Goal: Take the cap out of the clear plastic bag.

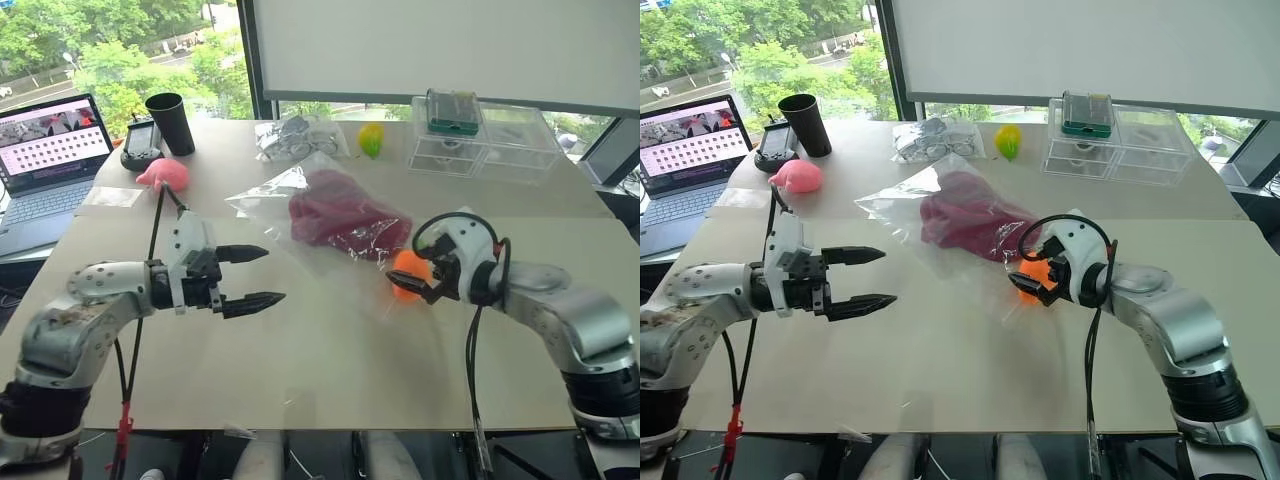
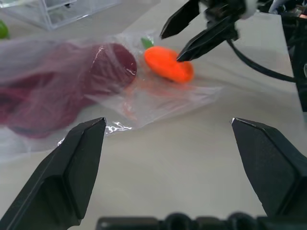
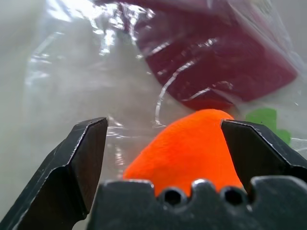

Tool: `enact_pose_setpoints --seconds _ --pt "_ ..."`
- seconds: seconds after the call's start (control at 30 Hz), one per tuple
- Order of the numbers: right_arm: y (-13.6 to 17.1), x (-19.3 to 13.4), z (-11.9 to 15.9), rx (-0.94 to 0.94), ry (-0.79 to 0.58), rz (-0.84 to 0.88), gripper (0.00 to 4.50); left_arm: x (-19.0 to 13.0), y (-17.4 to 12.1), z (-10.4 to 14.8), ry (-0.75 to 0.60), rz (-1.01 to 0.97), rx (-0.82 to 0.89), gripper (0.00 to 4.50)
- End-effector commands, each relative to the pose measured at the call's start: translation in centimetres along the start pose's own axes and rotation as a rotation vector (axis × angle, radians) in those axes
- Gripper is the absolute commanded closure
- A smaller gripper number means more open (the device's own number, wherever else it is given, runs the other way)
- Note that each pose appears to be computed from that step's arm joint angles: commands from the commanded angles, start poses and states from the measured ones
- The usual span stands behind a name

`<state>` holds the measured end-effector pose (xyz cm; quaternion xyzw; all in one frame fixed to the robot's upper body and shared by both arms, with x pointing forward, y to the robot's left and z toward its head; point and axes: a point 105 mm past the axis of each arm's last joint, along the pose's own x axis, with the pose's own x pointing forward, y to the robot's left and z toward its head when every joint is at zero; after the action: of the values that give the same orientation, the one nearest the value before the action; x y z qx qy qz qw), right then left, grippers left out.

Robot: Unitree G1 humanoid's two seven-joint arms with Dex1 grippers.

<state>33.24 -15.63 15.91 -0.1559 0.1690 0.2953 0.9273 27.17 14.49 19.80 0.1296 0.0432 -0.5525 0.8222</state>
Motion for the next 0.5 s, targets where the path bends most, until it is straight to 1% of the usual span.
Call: enact_pose_setpoints --seconds 0.03,0.1,0.17,0.23,0.37,0.5 --pt "-0.4 0.1 0.9 -0.056 -0.028 -0.054 0.04 -0.2 -0.7 0.9 -0.002 -0.021 0.036 0.0" --pt "0.3 0.8 0.1 -0.075 0.006 -0.05 0.04 -0.1 -0.8 1.0 -0.002 -0.02 0.038 0.0" --pt "0.3 1.1 -0.8 -0.09 0.048 -0.068 0.04 -0.1 -0.8 1.1 -0.005 -0.018 0.041 0.0" --pt "0.5 1.5 -1.9 -0.074 0.097 -0.081 0.04 0.0 -0.9 1.4 -0.016 -0.015 0.044 0.0" --pt "1.3 2.1 -3.3 -0.028 0.154 -0.079 0.04 0.1 -1.0 1.5 -0.025 -0.008 0.039 0.0" --pt "0.7 2.4 -3.9 -0.001 0.172 -0.12 0.04 0.1 -1.1 1.6 -0.028 -0.005 0.037 0.0"
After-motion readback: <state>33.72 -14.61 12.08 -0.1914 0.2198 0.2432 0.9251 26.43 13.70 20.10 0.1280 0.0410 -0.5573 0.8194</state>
